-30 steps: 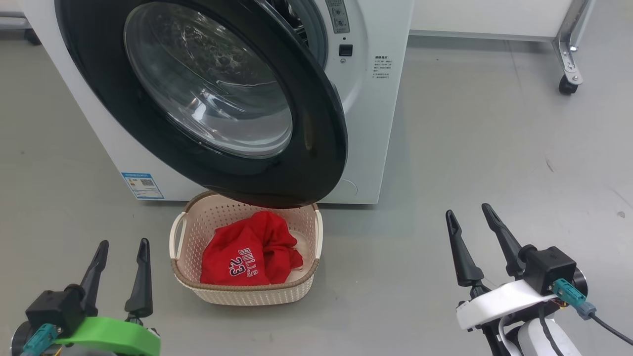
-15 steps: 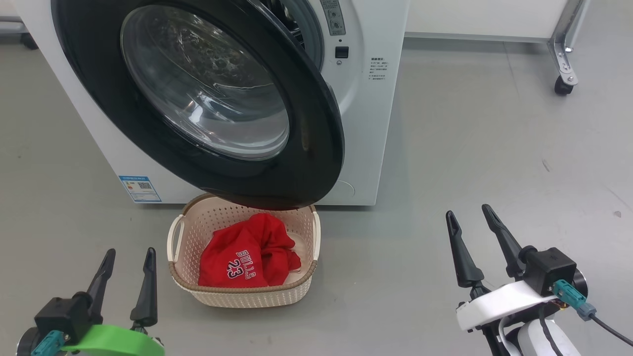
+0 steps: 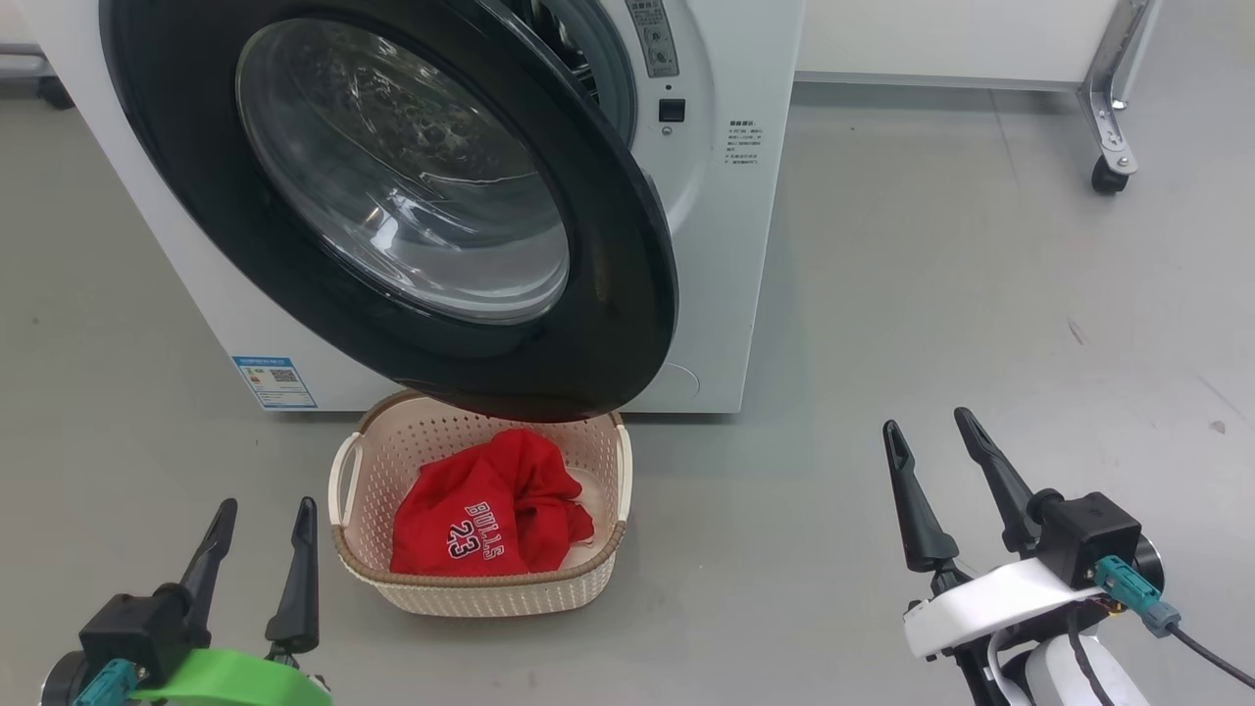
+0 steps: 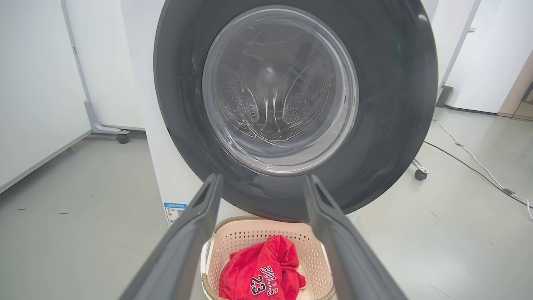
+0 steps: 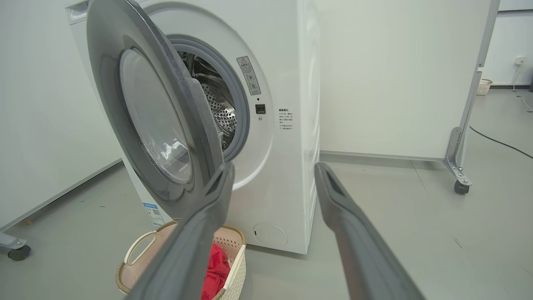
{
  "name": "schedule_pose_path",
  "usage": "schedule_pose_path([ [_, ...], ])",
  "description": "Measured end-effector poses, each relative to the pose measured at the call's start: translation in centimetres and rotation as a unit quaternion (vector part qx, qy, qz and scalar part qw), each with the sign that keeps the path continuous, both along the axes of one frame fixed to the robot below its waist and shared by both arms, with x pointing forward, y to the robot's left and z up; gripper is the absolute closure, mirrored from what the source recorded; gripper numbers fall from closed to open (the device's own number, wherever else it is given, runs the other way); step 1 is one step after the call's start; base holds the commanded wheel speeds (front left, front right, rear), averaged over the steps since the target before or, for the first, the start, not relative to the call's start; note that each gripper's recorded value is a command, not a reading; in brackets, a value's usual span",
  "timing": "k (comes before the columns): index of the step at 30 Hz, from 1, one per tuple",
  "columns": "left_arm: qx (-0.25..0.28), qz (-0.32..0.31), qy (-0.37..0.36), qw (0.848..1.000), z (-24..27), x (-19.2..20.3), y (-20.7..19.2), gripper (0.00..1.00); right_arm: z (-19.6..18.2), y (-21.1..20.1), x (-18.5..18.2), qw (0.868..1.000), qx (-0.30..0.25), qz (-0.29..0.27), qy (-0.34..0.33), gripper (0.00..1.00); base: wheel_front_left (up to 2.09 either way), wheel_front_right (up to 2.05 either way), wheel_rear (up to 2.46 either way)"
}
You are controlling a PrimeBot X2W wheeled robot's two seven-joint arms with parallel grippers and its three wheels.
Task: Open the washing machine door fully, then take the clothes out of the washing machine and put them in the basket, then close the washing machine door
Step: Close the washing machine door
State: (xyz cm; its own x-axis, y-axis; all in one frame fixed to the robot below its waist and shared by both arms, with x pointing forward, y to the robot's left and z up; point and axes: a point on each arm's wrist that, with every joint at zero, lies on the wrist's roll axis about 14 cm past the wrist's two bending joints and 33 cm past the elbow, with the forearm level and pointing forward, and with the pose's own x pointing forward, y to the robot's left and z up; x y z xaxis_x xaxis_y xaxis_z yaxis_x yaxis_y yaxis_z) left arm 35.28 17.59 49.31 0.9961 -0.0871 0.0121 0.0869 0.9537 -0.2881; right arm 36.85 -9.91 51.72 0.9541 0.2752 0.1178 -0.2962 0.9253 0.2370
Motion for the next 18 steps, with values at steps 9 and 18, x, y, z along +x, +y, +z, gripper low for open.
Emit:
schedule_pose_path([
  [9, 0.001, -0.002, -0.001, 1.000, -0.02, 0.03, -0.12, 0.00, -0.04, 0.00, -0.03, 1.000, 0.000, 0.000, 0.001, 0.00, 0.00, 0.00, 0.00],
  [18, -0.001, -0.002, -0.001, 1.000, -0.11, 0.07, -0.09, 0.00, -0.23, 0.11, 0.07, 1.000, 0.001, 0.001, 0.004, 0.00, 0.00, 0.00, 0.00],
])
